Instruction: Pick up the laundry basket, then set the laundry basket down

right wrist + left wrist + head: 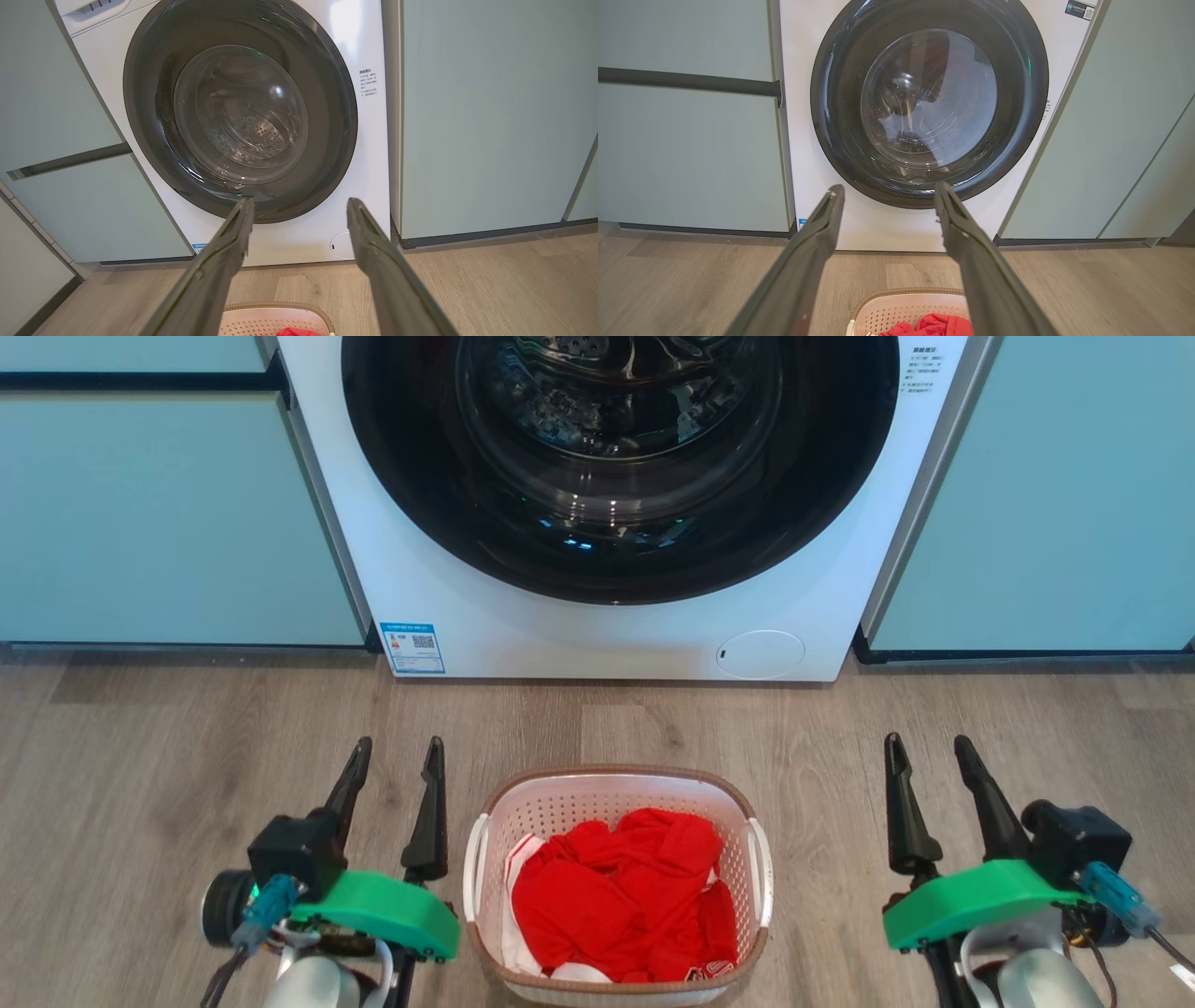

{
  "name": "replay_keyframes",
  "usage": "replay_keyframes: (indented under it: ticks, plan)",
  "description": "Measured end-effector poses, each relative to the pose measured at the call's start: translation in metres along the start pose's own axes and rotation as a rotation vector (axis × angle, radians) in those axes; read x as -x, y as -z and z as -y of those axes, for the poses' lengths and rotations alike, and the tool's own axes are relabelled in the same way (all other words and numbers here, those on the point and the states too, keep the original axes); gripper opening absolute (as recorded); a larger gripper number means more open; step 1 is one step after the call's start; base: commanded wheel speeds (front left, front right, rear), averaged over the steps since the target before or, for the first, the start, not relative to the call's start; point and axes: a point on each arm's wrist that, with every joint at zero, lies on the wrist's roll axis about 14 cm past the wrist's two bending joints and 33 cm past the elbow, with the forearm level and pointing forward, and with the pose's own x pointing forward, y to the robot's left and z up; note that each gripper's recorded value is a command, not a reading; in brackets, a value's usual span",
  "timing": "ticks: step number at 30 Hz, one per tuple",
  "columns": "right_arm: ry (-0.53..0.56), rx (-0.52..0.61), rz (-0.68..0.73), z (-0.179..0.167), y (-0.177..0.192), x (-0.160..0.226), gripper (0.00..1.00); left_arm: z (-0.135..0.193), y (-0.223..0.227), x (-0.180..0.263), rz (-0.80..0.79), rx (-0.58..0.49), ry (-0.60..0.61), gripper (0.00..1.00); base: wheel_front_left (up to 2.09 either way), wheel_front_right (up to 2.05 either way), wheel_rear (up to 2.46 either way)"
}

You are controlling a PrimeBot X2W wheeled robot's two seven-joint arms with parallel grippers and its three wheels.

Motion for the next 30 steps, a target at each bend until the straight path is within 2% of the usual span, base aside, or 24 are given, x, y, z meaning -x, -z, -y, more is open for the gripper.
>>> replay_keyframes:
  ticks: [9,30]
  plan:
    - [-0.038,0.013,-0.016,-0.012,0.005,0.0,1.0,0.0,-0.001,0.0,0.002,0.002,-0.001,1.0,0.0,0.0,0.0]
    - [-0.035,0.012,-0.02,-0.011,0.007,-0.001,1.0,0.0,0.004,0.0,-0.013,0.038,-0.003,1.0,0.0,0.0,0.0]
